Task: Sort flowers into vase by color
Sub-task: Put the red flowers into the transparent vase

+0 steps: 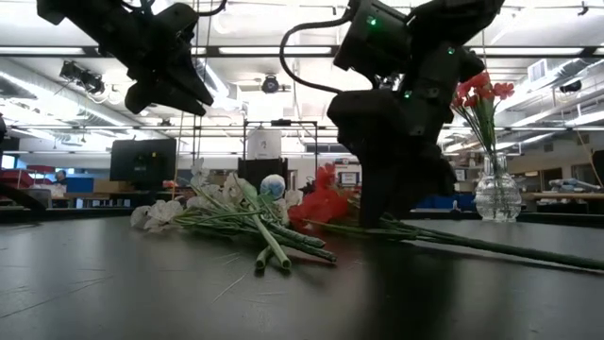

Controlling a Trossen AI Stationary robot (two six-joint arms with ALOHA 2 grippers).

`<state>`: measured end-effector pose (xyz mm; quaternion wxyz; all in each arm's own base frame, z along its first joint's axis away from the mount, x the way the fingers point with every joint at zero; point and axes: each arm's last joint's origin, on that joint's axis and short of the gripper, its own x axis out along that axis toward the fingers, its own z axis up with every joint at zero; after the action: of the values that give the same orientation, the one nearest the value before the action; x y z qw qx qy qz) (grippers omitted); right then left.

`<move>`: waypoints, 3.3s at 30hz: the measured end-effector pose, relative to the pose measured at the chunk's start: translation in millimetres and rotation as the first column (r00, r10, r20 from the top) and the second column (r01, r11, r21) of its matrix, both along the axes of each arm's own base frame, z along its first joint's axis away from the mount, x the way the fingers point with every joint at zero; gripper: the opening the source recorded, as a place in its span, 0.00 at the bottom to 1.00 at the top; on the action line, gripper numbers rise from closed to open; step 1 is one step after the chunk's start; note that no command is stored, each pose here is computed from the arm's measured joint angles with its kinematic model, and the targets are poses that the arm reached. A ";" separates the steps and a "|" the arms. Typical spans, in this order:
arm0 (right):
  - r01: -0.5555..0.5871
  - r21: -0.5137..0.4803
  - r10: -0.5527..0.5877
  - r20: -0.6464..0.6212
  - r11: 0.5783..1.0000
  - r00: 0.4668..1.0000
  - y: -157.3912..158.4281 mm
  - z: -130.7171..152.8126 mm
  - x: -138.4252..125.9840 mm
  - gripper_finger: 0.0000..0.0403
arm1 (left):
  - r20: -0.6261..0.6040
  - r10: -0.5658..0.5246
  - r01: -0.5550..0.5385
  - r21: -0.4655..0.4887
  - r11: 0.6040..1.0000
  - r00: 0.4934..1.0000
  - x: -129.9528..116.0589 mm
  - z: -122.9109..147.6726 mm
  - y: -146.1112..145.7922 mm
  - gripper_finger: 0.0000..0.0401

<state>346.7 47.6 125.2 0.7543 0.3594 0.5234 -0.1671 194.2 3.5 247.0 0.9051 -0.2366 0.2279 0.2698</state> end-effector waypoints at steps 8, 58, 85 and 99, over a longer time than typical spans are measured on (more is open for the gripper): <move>0.089 -0.112 -0.090 -0.005 0.990 0.996 -6.1 19.9 -12.4 0.04 | 0.000 -0.032 0.032 0.000 0.999 0.999 0.0 0.0 -6.3 0.36; 0.768 -0.589 -0.473 0.767 -0.251 0.434 -91.8 203.4 -256.2 0.05 | 0.006 0.075 -0.075 0.079 0.994 0.997 -1.1 1.1 -1.8 0.36; 0.600 -0.687 -0.609 0.696 -0.410 0.380 -146.8 175.2 -199.4 0.08 | 0.005 0.123 -0.123 0.081 0.989 0.992 -1.5 1.1 8.1 0.36; 0.647 -0.719 -0.631 0.630 -0.254 0.453 -145.4 174.5 -197.7 0.11 | -0.033 0.079 -0.074 0.144 0.987 0.996 -1.4 1.1 8.0 0.36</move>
<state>149.0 -97.7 299.7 0.5905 0.0460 0.0272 -0.8053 192.7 11.5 248.1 0.9041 -0.1744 0.2163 0.3246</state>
